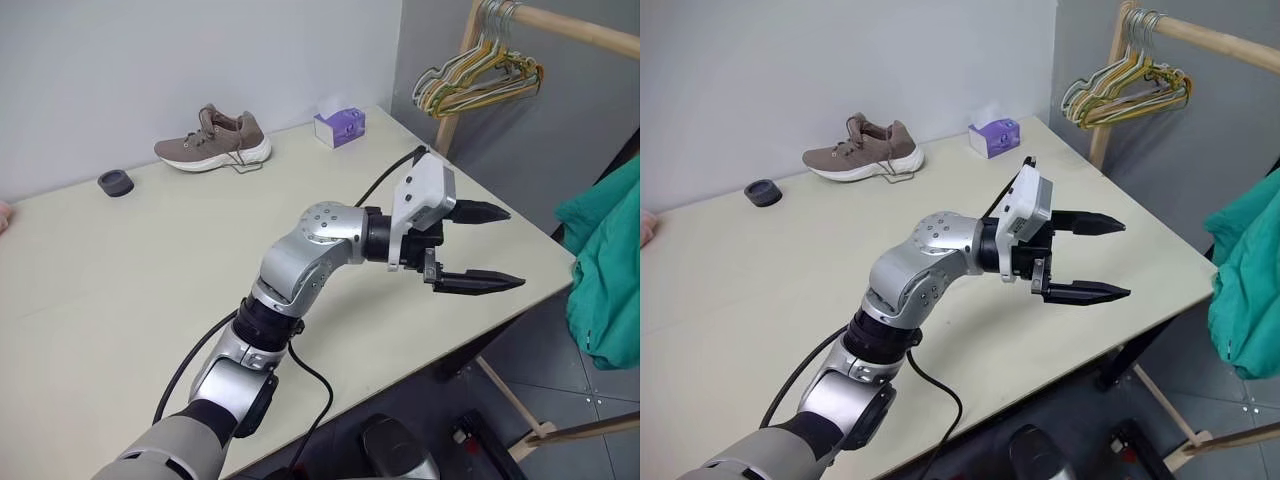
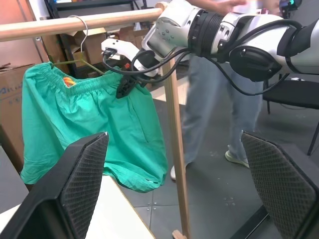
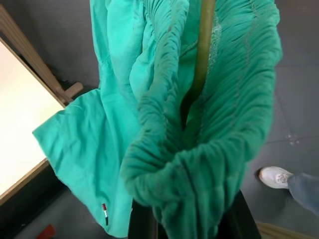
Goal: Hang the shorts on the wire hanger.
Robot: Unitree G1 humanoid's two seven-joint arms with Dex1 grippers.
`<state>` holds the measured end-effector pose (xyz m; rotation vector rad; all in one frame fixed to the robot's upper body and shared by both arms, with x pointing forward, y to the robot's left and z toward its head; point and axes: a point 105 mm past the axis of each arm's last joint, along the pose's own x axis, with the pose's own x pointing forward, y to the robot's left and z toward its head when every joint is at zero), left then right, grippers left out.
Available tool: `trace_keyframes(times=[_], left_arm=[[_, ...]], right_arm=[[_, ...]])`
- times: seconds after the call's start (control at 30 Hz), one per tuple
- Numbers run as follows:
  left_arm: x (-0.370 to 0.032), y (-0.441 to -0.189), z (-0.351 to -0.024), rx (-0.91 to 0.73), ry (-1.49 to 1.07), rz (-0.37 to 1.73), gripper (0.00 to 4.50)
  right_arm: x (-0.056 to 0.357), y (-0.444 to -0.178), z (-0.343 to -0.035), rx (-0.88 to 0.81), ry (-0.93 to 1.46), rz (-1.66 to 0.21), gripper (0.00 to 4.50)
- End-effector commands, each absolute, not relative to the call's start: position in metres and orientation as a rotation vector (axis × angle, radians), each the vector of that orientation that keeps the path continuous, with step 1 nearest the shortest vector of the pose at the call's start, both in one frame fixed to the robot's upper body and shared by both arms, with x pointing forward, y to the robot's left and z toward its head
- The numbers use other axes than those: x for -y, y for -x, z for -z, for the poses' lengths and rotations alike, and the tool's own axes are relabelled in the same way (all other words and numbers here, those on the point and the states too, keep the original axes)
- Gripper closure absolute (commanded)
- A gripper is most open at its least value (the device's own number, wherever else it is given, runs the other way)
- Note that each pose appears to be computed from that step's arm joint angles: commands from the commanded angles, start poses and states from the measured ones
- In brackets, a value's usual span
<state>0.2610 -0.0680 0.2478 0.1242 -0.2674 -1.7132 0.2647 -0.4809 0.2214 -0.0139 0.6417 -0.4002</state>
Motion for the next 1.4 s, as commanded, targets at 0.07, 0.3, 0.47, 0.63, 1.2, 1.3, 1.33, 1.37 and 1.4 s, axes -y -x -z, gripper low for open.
trace_keyframes(times=[0.07, 0.3, 0.47, 0.63, 1.2, 1.3, 1.33, 1.37, 1.4], left_arm=[[0.073, -0.252, -0.259, 0.315, -0.129, 1.749, 0.02], [0.08, -0.238, -0.268, 0.311, -0.054, 1.88, 0.02], [0.087, -0.242, -0.266, 0.308, -0.084, 1.905, 0.02], [0.091, -0.248, -0.265, 0.316, -0.108, 1.87, 0.0], [0.088, -0.254, -0.26, 0.337, -0.158, 1.835, 0.0], [0.086, -0.257, -0.258, 0.331, -0.158, 1.817, 0.0], [0.084, -0.259, -0.256, 0.324, -0.158, 1.803, 0.0], [0.082, -0.262, -0.254, 0.318, -0.158, 1.789, 0.0], [0.08, -0.263, -0.253, 0.315, -0.159, 1.78, 0.0]], right_arm=[[0.476, -0.263, -0.215, -0.647, -0.026, 0.38, 4.5], [0.478, -0.265, -0.219, -0.582, -0.076, 0.415, 4.5], [0.475, -0.265, -0.219, -0.562, -0.082, 0.414, 4.5], [0.478, -0.263, -0.226, -0.504, -0.093, 0.446, 3.73], [0.475, -0.258, -0.29, -0.174, 0.173, 0.581, 0.03], [0.469, -0.26, -0.307, -0.057, 0.22, 0.594, 0.03], [0.466, -0.261, -0.314, -0.002, 0.25, 0.597, 0.03], [0.463, -0.26, -0.32, 0.043, 0.269, 0.604, 0.03], [0.462, -0.26, -0.323, 0.072, 0.286, 0.61, 0.03]])
